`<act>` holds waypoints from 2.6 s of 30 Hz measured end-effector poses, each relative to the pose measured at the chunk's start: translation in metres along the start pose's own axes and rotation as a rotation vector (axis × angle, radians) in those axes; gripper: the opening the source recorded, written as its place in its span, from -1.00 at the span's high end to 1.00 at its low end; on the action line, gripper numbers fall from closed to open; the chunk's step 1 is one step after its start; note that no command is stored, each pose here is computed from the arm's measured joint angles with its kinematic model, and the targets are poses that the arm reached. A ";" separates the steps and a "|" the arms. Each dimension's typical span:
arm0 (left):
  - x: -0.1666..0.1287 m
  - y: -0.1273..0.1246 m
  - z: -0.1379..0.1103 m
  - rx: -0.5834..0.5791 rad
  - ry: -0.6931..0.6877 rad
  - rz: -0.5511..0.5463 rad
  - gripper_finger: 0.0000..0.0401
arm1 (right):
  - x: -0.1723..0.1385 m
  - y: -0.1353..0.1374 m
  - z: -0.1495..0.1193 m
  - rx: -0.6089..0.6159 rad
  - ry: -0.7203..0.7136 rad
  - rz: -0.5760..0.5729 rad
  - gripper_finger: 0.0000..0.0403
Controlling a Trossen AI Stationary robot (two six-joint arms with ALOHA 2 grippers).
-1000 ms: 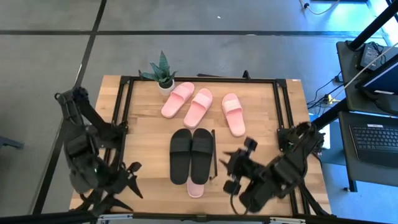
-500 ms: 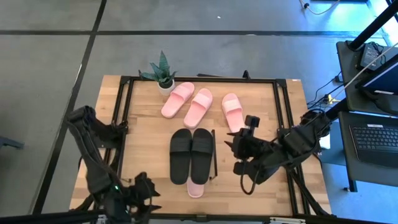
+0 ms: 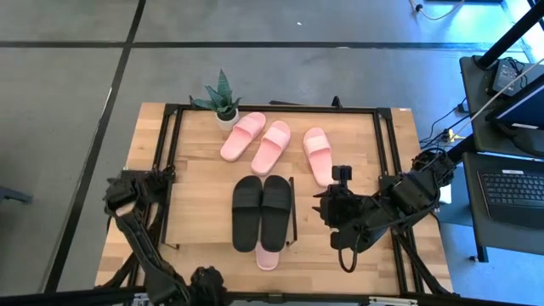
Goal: Pick and place slides into the shelf
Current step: Put the pink slide under the shelf
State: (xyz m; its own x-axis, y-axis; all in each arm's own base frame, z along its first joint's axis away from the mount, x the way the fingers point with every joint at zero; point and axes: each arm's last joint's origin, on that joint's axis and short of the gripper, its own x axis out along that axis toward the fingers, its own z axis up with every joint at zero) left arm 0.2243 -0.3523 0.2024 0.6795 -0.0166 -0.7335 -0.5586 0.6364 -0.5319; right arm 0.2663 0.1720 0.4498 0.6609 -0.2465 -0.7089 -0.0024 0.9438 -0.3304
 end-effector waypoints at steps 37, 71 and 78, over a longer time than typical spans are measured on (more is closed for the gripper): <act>0.082 0.019 -0.023 -0.127 -0.252 0.517 0.00 | 0.000 0.001 0.000 0.005 0.000 0.004 0.36; 0.133 0.008 0.039 -0.161 -0.406 0.408 0.00 | 0.000 0.001 0.000 0.000 0.000 0.004 0.36; 0.143 0.004 0.052 -0.114 -0.390 0.397 0.00 | 0.000 0.001 0.000 0.002 0.001 0.005 0.36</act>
State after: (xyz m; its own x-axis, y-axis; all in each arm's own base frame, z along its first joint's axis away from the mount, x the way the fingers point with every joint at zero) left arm 0.3438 -0.3123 0.1174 0.5203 0.5071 -0.6871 -0.8401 0.4484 -0.3052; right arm 0.2659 0.1726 0.4497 0.6602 -0.2416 -0.7112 -0.0042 0.9456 -0.3252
